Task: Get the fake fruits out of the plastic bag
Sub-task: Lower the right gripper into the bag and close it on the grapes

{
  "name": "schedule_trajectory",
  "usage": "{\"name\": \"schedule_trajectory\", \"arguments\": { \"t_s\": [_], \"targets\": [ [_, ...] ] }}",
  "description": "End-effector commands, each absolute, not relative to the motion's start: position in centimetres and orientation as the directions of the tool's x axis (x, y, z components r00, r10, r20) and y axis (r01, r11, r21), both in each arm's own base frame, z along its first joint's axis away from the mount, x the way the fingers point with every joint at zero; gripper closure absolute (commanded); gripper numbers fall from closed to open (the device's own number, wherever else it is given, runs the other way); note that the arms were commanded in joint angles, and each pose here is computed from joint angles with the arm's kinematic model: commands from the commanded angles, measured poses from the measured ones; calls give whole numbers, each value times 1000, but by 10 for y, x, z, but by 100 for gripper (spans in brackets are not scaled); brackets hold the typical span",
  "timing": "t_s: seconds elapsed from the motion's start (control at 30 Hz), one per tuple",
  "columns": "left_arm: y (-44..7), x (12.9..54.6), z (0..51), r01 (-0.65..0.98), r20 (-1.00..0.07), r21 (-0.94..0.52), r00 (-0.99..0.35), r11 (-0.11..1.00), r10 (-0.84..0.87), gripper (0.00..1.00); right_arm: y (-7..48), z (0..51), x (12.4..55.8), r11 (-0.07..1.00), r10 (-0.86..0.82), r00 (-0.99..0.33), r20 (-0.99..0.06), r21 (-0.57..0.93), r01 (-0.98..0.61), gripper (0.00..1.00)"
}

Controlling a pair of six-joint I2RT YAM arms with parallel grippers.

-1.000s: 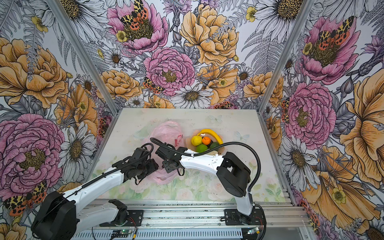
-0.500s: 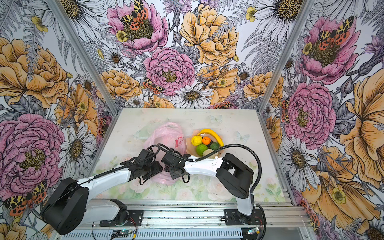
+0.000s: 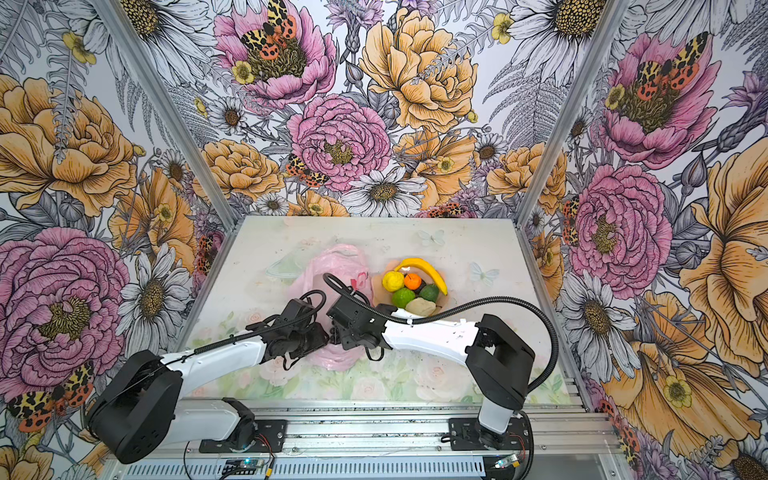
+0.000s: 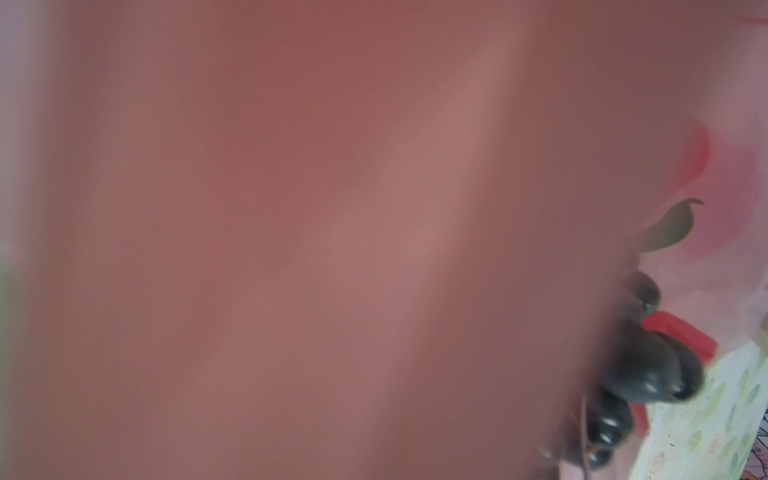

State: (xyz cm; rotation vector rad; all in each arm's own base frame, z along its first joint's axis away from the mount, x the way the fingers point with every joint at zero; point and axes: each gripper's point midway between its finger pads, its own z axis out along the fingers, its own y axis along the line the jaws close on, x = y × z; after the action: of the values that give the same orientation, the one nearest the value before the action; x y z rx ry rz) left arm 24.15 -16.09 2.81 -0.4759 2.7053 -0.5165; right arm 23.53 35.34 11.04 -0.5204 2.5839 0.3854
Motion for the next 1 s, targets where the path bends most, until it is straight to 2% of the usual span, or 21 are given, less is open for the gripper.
{"name": "schedule_trajectory", "arguments": {
  "t_s": [0.0, 0.17, 0.43, 0.73, 0.97],
  "targets": [
    [-156, 233, 19, -252, -257, -359, -899, 899, -354, 50, 373, 132, 238, 874, -254, -803, -539, 228, -430, 49],
    [-157, 234, 22, -247, -261, -365, -898, 898, -354, 51, 400, 119, 234, 847, -288, -823, -490, 270, -458, 61],
    [-156, 234, 23, -249, -265, -368, -896, 896, -358, 51, 409, 103, 240, 852, -297, -834, -465, 265, -451, 72],
    [-154, 233, 24, -253, -268, -372, -892, 893, -365, 51, 410, 87, 246, 860, -290, -851, -439, 271, -433, 80],
    [-152, 231, 24, -260, -272, -374, -887, 890, -373, 51, 405, 79, 251, 875, -268, -862, -429, 267, -405, 80]
  ]
}}
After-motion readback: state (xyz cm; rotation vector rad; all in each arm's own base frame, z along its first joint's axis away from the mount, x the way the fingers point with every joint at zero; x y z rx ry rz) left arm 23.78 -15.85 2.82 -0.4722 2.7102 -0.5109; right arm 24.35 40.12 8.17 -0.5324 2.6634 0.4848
